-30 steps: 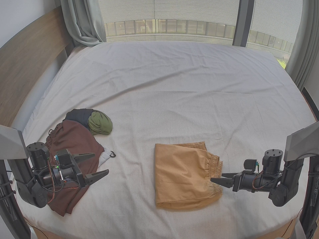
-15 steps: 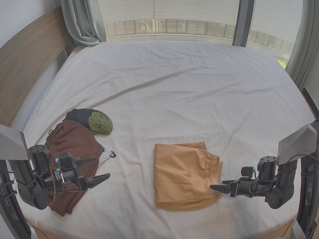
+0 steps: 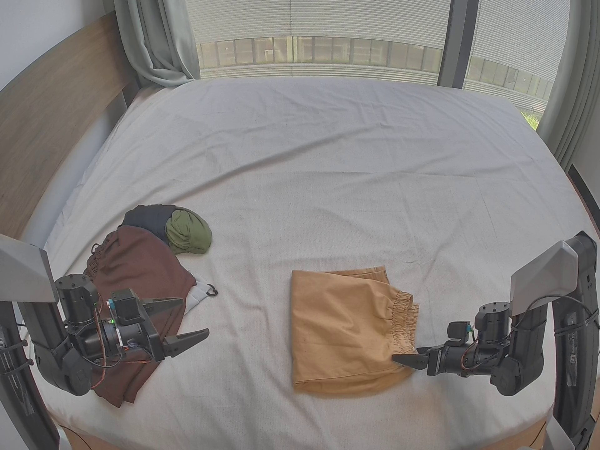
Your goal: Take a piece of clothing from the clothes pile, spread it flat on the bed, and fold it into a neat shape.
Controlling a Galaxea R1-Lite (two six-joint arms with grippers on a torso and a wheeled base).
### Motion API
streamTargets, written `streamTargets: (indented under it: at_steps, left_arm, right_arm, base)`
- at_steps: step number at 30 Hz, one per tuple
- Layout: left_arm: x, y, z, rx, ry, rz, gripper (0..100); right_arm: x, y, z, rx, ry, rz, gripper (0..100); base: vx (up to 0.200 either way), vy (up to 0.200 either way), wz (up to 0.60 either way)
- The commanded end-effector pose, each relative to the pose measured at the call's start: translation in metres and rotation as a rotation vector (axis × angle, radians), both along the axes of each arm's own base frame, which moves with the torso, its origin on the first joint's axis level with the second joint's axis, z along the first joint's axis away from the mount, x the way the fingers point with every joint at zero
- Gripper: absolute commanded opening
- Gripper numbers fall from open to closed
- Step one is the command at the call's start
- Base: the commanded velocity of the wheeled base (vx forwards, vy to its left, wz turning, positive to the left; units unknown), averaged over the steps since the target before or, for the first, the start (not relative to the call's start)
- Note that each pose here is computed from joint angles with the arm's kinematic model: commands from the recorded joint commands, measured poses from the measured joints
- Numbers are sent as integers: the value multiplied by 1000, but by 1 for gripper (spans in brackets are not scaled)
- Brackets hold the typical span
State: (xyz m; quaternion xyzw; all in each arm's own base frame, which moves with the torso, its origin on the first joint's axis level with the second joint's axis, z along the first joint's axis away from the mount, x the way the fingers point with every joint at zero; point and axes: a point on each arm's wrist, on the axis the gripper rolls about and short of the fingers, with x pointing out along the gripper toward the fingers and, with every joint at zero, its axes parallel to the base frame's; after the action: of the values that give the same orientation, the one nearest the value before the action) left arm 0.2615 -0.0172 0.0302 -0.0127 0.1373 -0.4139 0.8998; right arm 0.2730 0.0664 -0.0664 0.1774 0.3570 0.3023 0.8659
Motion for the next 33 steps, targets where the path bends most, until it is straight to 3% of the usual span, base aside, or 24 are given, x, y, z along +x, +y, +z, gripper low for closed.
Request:
streamTargets:
  at_steps: [1,9,16,27,28,33]
  left_arm:
    - [0,-1,-2,0,7,-6,100]
    - [0,-3,-2,4,4,-15,100]
    - [-2,-3,-2,4,9,-15,100]
    - [-2,-4,-2,4,7,-17,100]
    - [-2,-4,-3,5,9,-17,100]
    - [-2,-4,-3,5,10,-17,100]
  right_arm:
    - [2,3,-11,-4,21,8,100]
    - [5,21,-13,14,12,52,100]
    - [12,27,-10,61,22,32,100]
    - [11,27,-12,59,30,32,100]
    - [11,27,-12,58,32,32,0]
    - [10,27,-12,59,32,33,0]
  base:
    - [0,0,0]
    - [0,0,0]
    - [0,0,0]
    - [0,0,0]
    - [0,0,0]
    - [0,0,0]
